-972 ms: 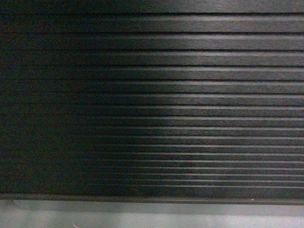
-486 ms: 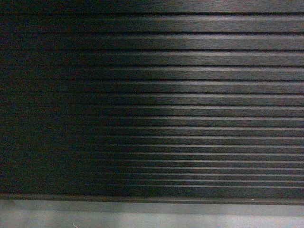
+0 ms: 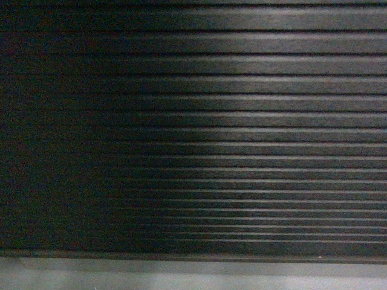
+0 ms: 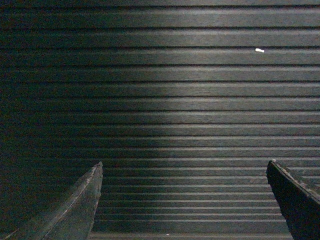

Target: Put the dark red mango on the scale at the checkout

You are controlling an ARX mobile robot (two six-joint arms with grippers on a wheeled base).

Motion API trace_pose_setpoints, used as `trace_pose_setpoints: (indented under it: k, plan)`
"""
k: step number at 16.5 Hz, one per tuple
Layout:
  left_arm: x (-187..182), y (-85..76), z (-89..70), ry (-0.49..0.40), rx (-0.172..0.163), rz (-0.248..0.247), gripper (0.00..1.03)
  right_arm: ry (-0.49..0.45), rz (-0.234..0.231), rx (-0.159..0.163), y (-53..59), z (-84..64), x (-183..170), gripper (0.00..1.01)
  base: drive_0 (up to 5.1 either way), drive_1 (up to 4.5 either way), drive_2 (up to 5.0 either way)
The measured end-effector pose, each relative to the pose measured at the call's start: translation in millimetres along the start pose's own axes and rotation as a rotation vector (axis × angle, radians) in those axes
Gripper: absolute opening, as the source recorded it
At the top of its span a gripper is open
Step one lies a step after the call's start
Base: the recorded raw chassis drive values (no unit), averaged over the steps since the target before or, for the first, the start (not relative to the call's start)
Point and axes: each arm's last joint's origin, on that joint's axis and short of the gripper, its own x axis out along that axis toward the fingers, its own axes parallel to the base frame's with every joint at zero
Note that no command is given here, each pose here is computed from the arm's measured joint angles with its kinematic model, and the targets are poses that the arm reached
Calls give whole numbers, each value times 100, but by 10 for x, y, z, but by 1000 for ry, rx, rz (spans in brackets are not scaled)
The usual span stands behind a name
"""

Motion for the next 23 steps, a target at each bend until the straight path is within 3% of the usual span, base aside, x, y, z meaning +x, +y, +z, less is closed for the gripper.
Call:
trace_pose_setpoints:
  k: [23]
  plan:
    - [0,0,2,-2,0,-1,98,-3,0,-1,0,3,0,98,0,0,0]
